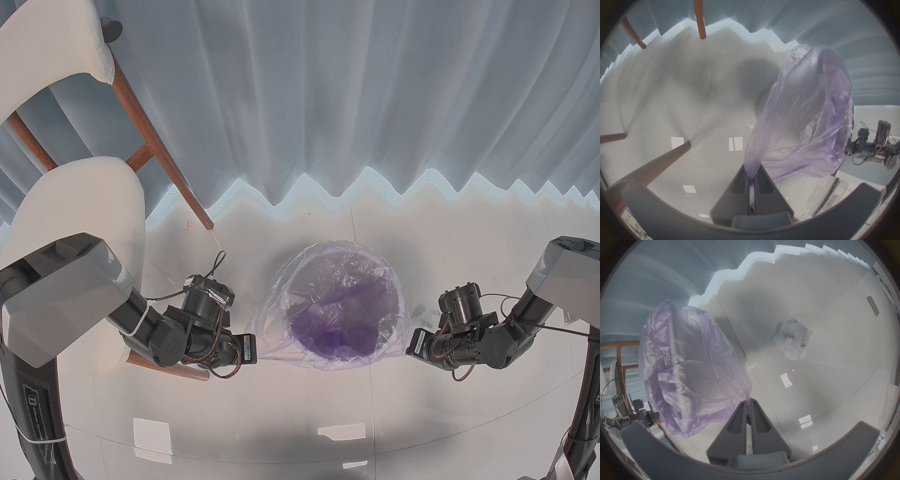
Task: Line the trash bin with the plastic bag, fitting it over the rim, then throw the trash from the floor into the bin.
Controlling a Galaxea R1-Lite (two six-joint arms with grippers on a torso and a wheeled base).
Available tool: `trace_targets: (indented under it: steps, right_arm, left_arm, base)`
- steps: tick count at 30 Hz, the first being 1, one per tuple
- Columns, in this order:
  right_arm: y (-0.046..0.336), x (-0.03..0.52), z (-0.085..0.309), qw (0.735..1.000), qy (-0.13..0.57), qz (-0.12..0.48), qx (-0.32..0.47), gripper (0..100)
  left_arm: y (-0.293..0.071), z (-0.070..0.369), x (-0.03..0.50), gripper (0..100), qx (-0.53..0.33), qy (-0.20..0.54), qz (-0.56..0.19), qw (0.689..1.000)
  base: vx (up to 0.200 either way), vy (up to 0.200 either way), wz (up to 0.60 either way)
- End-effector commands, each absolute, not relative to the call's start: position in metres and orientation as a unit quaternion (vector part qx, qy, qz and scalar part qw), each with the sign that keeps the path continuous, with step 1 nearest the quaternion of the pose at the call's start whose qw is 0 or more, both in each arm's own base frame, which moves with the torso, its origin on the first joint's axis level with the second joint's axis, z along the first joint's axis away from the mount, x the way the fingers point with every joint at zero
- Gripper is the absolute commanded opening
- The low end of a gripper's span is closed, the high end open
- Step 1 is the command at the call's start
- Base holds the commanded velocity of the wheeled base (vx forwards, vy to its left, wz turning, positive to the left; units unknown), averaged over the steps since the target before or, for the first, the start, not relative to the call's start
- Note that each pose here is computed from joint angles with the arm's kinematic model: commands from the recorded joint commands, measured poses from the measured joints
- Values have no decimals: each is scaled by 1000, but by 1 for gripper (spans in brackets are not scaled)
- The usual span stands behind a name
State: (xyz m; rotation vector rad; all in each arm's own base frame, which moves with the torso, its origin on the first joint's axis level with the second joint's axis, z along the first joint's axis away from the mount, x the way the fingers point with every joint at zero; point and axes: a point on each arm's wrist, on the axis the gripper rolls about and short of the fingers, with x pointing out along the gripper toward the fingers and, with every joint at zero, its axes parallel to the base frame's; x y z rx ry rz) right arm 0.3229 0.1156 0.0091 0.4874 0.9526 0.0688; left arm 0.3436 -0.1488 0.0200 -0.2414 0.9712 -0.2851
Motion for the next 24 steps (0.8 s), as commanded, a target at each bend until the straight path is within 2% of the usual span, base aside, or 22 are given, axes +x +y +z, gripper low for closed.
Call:
trace_targets:
  steps: [1,9,16,17,21,22,24]
  right_arm:
    - [111,334,10,864,442,27,240,0]
    - [113,343,-4,863,446,17,239,0]
    - [116,355,2,867,425,12,259,0]
    - [116,354,3,866,426,11,261,100]
    - [115,350,7,867,424,12,262,100]
    - [114,348,12,868,420,13,265,100]
    - [111,338,23,870,415,16,266,100]
  left_arm:
    - [-154,25,349,0,-125,454,-139,871]
    - [-154,7,349,0,-105,465,-103,873]
    - [-160,21,359,0,-139,440,-98,881]
    - [-160,22,359,0,-147,440,-96,881]
    - [-157,27,354,0,-153,440,-95,880]
    - [-156,29,352,100,-154,439,-96,880]
    - [-155,38,347,100,-155,434,-100,882]
  base:
    - [0,0,0]
    - [0,0,0]
    - [0,0,0]
    - [0,0,0]
    - [0,0,0]
    - [0,0,0]
    - [0,0,0]
